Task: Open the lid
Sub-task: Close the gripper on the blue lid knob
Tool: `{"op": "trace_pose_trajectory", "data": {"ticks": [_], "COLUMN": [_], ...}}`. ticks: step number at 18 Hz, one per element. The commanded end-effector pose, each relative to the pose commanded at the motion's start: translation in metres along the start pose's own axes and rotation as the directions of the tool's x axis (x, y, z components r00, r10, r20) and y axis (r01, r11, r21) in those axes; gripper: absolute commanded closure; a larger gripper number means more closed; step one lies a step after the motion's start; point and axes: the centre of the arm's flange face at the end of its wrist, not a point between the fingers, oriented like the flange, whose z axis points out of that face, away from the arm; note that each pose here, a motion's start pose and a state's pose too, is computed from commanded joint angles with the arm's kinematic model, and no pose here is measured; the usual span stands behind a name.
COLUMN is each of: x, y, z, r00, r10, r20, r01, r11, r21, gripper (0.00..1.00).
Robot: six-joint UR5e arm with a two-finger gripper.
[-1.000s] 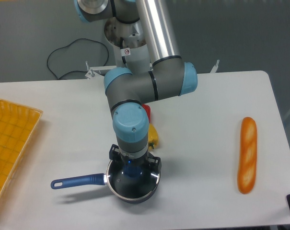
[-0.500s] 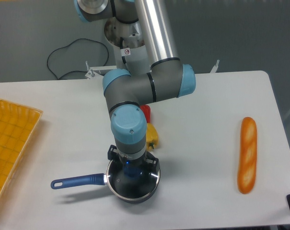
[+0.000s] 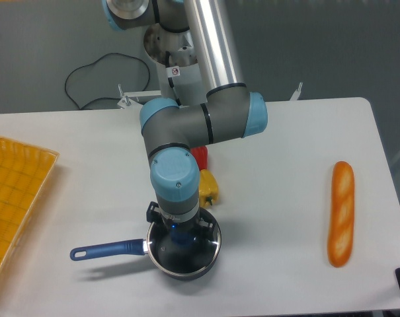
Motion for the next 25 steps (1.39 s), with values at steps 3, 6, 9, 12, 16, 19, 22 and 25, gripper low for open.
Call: {"op": "trace_pose_trajectory", "data": {"ticks": [3, 6, 9, 12, 16, 19, 22, 25], "x": [0.001, 0.001, 0.001, 0.001, 0.001, 0.001, 0.001, 0.0], "y": [-0.001, 0.0, 0.0, 0.0, 0.002, 0.003, 0.004, 0.011], "z": [0.0, 0.002, 0.001, 0.001, -0.002, -0.006, -0.007, -0.022], "r00": [1.0, 1.0, 1.0, 1.0, 1.0, 1.0, 1.0, 1.0], "r10": [0.003, 0.002, 0.003, 0.008, 0.009, 0.009, 0.008, 0.005], "r20": [0.001, -0.001, 0.001, 0.004, 0.006, 0.008, 0.01, 0.018], "r01": [-0.003, -0.002, -0.003, -0.008, -0.009, -0.009, -0.008, -0.005], "r11": [1.0, 1.0, 1.0, 1.0, 1.0, 1.0, 1.0, 1.0], "r21": [0.001, -0.001, -0.001, -0.002, 0.0, 0.002, 0.001, 0.014], "gripper": [0.16, 0.26, 0.33, 0.39, 0.46, 0.51, 0.53, 0.53]}}
